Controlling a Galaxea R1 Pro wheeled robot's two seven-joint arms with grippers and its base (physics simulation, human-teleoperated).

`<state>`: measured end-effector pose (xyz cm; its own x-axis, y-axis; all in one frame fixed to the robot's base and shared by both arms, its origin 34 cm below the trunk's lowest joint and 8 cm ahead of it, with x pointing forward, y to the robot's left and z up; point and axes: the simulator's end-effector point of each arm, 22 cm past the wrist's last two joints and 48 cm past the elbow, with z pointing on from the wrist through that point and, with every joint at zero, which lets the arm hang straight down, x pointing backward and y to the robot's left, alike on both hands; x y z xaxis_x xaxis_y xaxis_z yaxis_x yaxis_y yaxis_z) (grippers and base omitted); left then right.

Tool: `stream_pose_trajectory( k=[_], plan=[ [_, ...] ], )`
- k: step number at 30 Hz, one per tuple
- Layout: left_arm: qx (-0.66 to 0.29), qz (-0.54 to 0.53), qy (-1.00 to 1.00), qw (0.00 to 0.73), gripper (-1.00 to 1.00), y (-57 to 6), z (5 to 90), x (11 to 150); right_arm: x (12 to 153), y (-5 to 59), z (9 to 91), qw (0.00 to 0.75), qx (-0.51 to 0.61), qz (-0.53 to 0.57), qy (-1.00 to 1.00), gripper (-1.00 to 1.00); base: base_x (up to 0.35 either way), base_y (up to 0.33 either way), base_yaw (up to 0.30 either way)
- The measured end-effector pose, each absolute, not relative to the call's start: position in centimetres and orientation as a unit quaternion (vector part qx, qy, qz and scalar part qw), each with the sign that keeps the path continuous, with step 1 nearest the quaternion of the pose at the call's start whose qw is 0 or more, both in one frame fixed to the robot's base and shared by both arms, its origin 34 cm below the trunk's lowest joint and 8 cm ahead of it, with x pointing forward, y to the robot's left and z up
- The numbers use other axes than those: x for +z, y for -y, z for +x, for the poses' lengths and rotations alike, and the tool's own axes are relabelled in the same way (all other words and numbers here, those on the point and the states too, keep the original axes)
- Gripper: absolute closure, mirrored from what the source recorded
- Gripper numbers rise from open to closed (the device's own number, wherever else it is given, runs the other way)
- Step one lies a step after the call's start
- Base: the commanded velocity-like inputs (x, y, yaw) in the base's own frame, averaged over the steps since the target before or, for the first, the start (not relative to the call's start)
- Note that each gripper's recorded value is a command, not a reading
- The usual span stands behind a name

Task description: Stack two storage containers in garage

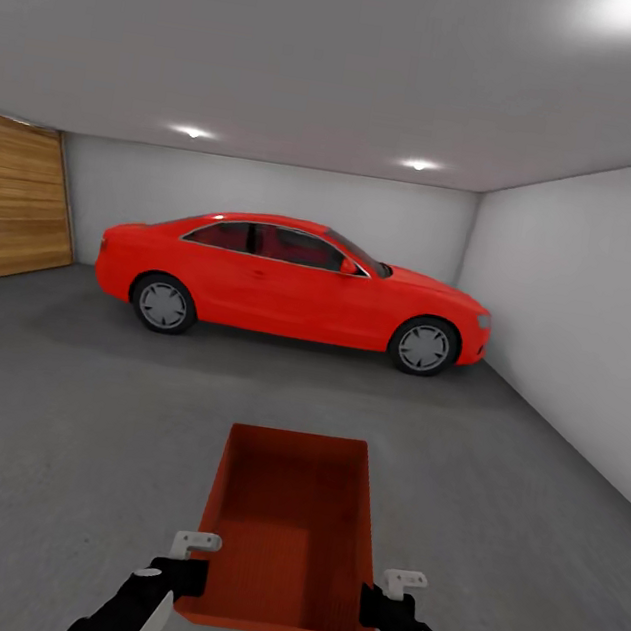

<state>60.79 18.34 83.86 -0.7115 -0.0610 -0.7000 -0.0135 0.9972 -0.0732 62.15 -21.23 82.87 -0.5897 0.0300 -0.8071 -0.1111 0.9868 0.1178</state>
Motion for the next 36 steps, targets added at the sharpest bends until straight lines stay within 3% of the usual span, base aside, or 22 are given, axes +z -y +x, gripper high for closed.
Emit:
stream_pose_trajectory(
  k=[30,36],
  plan=[
    [-0.031,-0.020,-0.925,0.379,1.00,-18.32,60.80,83.83,82.85,21.25,62.16,0.452,0.078,-0.023,-0.888,1.00,0.005,0.000,-0.261],
    [-0.031,-0.020,-0.925,0.379,1.00,-18.31,60.77,83.87,82.88,21.27,62.13,0.452,0.078,-0.023,-0.888,1.00,0.187,0.000,-0.278]
  ],
)
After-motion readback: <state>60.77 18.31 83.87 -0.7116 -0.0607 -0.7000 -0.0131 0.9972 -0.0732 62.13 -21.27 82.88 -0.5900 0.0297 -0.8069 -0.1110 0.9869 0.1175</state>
